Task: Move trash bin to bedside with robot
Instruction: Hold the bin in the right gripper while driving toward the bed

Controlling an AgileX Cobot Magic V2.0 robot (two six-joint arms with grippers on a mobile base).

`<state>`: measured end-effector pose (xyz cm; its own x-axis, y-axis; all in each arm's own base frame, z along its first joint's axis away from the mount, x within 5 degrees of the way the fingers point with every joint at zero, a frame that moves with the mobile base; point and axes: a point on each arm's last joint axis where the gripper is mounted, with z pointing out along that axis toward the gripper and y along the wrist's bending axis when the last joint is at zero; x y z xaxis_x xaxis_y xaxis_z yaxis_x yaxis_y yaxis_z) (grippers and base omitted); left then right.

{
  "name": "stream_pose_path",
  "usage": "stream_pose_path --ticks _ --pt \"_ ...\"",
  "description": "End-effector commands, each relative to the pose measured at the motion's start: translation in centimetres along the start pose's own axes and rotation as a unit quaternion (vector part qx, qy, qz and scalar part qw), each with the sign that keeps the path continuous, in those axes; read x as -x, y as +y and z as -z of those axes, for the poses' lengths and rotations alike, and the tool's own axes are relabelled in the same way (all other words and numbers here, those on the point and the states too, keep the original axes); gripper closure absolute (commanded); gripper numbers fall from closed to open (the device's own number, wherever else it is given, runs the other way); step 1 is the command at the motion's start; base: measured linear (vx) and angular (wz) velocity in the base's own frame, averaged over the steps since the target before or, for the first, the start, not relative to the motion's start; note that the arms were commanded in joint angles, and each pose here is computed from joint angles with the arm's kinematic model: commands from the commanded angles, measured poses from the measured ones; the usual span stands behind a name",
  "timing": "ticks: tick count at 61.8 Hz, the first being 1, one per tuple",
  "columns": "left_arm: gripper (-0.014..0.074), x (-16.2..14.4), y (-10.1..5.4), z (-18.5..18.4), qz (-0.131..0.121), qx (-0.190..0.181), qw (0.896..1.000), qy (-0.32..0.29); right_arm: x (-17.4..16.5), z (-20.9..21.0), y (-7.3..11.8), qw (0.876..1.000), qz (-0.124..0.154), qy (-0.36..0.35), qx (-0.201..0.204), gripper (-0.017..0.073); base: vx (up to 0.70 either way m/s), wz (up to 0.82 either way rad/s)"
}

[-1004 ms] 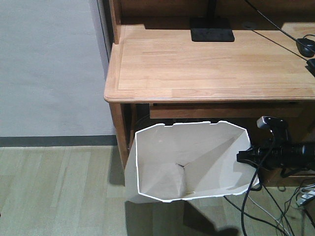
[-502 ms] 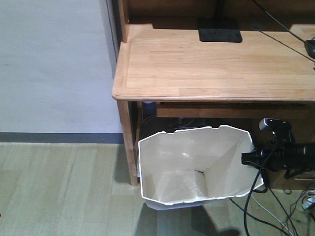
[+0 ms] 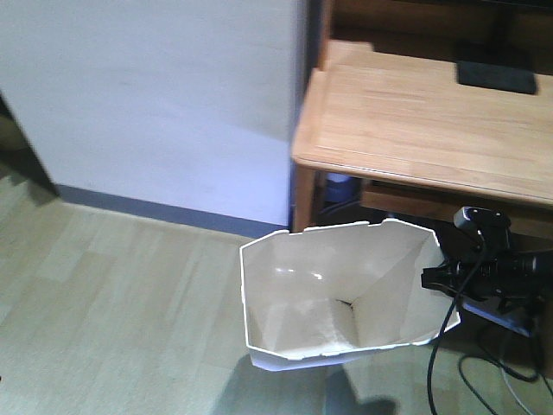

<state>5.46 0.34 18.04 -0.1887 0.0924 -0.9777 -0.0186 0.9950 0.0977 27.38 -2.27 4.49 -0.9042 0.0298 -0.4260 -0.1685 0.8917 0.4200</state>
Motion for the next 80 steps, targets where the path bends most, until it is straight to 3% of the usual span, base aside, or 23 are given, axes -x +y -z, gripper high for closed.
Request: stream_pose_path --ticks 1,80 --pt "0.0599 -0.23 -0.17 -0.17 0.006 -0.006 1.0 -0.027 2.67 1.74 2.48 0.99 -0.002 -0.091 0.105 0.0566 -0.04 0.6" --pt "0.0599 -0.23 -0.17 -0.17 0.006 -0.006 1.0 -0.027 2.67 1.74 2.48 0.99 -0.002 -0.091 0.105 0.0566 0.06 0.48"
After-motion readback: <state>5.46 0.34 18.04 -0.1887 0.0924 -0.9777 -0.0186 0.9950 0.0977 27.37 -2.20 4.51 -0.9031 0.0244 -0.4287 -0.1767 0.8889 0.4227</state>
